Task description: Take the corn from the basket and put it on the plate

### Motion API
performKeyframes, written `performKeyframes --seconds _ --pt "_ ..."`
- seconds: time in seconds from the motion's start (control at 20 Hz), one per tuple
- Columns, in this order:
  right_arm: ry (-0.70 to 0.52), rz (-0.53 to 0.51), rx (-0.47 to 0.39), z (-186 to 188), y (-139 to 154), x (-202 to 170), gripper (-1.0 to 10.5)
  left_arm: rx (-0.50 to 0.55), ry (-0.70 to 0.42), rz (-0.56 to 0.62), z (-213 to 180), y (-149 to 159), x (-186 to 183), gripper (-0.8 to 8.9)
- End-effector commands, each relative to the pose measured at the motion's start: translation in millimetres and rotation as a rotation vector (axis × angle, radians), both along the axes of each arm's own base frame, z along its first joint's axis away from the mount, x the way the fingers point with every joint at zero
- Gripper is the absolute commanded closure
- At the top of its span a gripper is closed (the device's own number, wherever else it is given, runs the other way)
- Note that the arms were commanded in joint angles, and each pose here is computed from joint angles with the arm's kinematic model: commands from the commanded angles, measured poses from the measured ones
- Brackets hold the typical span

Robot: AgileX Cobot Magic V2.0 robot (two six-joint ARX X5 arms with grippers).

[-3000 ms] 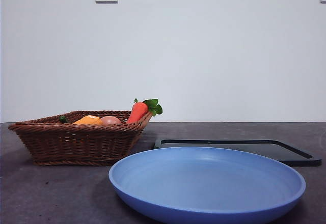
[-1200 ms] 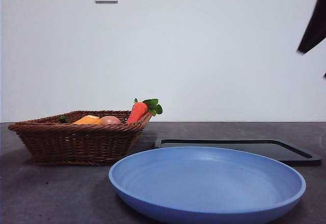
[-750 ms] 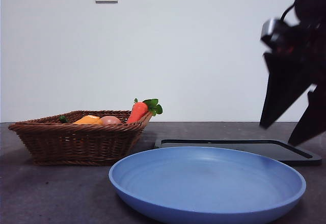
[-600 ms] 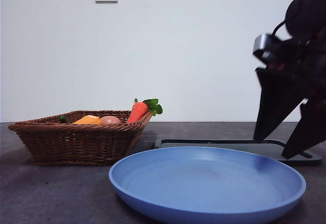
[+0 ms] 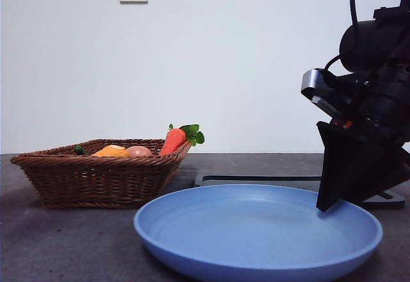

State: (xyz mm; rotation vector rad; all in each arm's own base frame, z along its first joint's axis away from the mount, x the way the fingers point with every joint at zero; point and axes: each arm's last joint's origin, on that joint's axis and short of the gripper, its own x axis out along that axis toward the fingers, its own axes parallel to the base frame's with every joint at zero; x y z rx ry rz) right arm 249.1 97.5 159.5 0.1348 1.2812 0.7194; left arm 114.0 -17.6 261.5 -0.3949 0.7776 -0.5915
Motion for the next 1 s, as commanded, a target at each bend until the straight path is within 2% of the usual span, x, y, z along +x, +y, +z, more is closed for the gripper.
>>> performKeyframes --seconds 0.05,0.3,0.5,0.8,1.0 --pt "-0.008 0.000 0.008 0.1 3.3 4.7 9.4 0.009 -0.037 0.005 6.6 0.1 2.4 4.13" --pt "-0.013 -0.027 0.022 9.3 4.1 7.8 9.4 0.021 -0.056 0.020 9.4 0.5 9.2 4.13" --pt "-0.081 -0.024 0.046 48.4 3.7 6.4 9.4 0.075 -0.083 0.055 28.4 -1.2 24.0 4.13" --pt "-0.175 -0.017 0.063 110.3 -5.9 -9.4 9.4 0.205 -0.065 0.045 43.3 -26.0 69.1 4.13" --pt "-0.277 -0.038 0.093 143.1 -16.1 -25.6 9.4 0.352 -0.046 0.073 36.7 -54.3 105.4 4.14"
